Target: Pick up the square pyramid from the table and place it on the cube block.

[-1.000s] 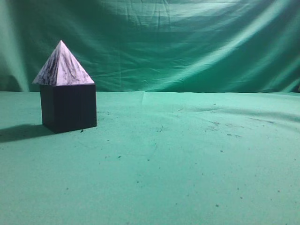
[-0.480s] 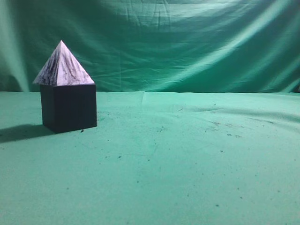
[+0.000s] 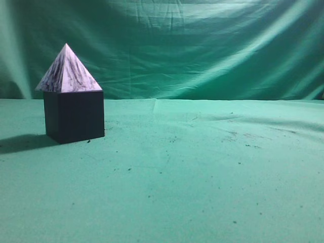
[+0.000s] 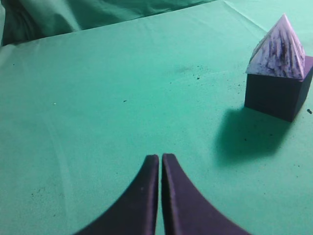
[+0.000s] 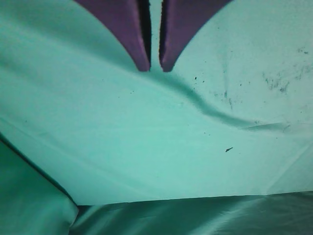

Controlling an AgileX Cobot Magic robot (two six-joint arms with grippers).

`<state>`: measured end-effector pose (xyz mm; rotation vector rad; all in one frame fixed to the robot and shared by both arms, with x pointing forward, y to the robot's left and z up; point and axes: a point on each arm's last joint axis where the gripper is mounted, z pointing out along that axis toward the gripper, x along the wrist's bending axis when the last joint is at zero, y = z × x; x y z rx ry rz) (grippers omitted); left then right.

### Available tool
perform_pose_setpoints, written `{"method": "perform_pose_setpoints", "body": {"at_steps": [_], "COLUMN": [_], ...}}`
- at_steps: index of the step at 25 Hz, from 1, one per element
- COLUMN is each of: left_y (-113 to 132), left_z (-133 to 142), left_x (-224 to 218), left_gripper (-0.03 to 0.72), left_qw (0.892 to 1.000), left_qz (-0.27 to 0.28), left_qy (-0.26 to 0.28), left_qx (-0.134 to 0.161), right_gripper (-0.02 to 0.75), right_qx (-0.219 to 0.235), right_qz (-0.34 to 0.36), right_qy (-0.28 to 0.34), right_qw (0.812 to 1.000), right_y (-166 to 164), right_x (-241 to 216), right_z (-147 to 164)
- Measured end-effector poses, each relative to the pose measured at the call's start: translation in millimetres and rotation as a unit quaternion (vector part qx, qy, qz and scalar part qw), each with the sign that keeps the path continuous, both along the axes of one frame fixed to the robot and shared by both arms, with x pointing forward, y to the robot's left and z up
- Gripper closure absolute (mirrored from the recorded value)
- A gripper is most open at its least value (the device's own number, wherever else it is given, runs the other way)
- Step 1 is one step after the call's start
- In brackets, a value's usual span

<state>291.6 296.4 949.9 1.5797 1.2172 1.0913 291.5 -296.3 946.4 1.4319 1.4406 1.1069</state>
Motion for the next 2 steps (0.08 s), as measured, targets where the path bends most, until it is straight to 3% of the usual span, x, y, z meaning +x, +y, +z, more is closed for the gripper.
{"method": "perform_pose_setpoints", "body": {"at_steps": [2], "left_y": [0.0], "left_z": [0.0], "left_x": [0.0], "left_gripper": [0.688], "left_qw": [1.0], "left_qz": [0.0], "left_qy": [0.0], "left_qx": [0.0], "right_gripper": [0.675], "right_qx": [0.0], "right_qz": [0.0], "right_qy": [0.0], "right_qw": [1.0], "right_y": [0.0], "right_x": [0.0], "right_z": [-0.1]}}
